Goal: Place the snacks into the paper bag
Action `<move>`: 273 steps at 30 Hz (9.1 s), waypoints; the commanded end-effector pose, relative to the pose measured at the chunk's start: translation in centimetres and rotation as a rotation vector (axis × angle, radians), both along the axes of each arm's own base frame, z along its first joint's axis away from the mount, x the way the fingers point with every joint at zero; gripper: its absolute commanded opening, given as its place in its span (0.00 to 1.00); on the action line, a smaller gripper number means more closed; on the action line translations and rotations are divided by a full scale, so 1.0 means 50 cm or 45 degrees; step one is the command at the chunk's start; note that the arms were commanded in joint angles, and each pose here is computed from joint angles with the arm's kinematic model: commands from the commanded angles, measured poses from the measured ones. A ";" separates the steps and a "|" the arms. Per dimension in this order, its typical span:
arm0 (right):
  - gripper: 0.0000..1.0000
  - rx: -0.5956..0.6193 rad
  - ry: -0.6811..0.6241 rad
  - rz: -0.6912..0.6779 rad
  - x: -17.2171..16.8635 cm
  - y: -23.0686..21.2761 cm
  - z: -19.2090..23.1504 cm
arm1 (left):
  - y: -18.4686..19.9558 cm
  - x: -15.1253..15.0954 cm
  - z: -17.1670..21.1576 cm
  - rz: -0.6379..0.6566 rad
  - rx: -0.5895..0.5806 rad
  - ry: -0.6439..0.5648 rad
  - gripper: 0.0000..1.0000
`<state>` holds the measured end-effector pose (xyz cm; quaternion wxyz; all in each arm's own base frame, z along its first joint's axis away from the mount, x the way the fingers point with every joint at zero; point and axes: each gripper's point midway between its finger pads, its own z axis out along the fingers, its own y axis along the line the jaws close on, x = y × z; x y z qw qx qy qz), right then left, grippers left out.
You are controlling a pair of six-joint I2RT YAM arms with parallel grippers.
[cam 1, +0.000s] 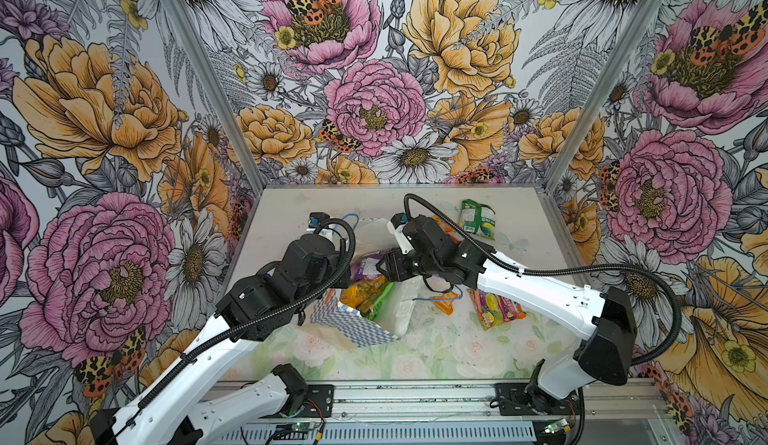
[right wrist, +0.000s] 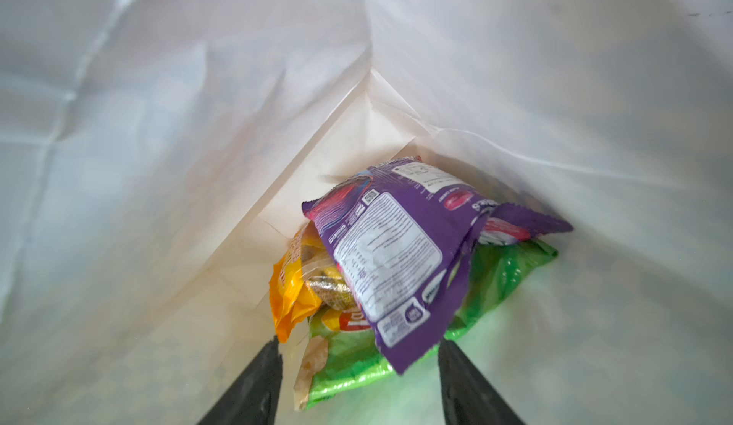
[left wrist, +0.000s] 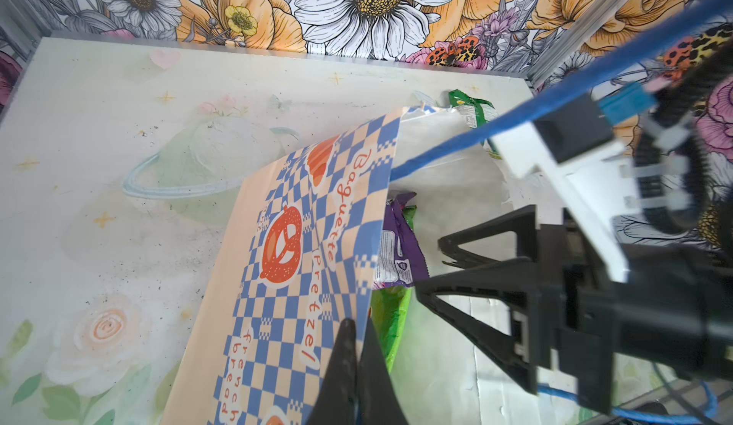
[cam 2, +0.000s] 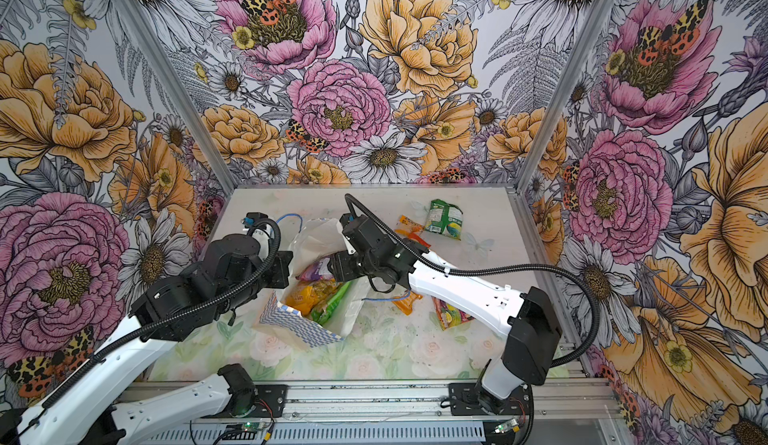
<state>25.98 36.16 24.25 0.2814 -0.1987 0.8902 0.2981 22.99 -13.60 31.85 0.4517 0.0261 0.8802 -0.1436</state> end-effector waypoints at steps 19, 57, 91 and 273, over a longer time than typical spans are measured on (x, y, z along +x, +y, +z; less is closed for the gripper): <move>0.72 0.029 0.007 -0.996 -0.028 -0.525 0.049 | 0.011 0.033 0.042 -0.121 0.053 -0.204 0.00; 0.75 -0.091 0.698 -1.160 -0.070 -0.553 -0.359 | 0.049 0.046 -0.002 -0.103 -0.074 -0.236 0.00; 0.70 -0.078 0.783 -1.138 -0.024 -0.650 -0.408 | 0.053 0.053 -0.013 -0.084 -0.045 -0.227 0.00; 0.00 0.769 -0.239 -0.465 0.014 -0.105 0.499 | 0.045 0.023 0.016 -0.142 -0.080 -0.321 0.00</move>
